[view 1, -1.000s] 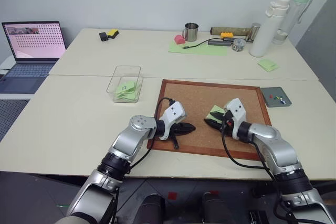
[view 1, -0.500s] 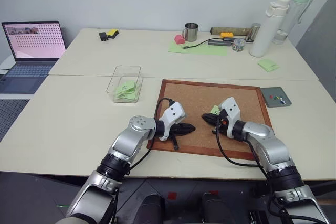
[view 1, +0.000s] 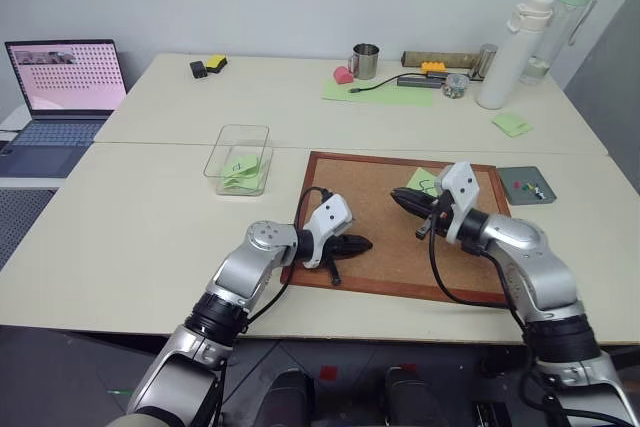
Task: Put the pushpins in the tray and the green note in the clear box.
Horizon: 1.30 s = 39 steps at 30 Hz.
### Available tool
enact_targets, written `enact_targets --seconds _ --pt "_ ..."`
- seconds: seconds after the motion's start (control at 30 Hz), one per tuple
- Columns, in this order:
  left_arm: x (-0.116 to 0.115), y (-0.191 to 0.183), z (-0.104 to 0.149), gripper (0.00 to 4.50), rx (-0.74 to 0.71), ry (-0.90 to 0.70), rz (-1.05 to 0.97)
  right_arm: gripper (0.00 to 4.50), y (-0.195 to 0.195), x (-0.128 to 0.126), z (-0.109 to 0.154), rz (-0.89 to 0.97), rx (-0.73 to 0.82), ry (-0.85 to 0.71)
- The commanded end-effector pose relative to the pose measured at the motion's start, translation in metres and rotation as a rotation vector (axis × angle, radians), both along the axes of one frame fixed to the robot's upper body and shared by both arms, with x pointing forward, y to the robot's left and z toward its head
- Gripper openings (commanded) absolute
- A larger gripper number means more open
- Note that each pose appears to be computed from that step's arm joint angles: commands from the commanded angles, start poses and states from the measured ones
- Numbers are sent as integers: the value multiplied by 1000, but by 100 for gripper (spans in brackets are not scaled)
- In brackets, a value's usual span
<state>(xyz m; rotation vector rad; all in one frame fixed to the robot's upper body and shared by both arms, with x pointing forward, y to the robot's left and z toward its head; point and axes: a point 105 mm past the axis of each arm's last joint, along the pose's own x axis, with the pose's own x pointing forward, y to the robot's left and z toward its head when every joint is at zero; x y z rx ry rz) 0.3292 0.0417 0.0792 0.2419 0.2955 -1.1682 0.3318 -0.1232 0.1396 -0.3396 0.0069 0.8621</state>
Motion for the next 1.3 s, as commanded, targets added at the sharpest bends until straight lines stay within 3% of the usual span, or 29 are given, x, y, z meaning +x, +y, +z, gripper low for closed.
enact_targets --seconds 0.03,0.2,0.4,0.6,1.03,1.3 --pt "15 4 38 45 -223 61 87 0 1 -11 1 96 -187 -111" --pt "17 4 75 135 -422 162 81 0 0 -19 1 181 -320 -179" --pt "11 -8 94 249 -523 283 35 0 10 -26 3 262 -382 -245" --pt "-9 -21 96 249 -529 386 -75 0 31 -34 12 347 -399 -316" --pt "-8 -24 92 249 -520 393 -63 0 64 -53 32 463 -384 -408" --pt "-14 -23 95 124 -541 393 -91 0 64 -53 35 465 -392 -411"
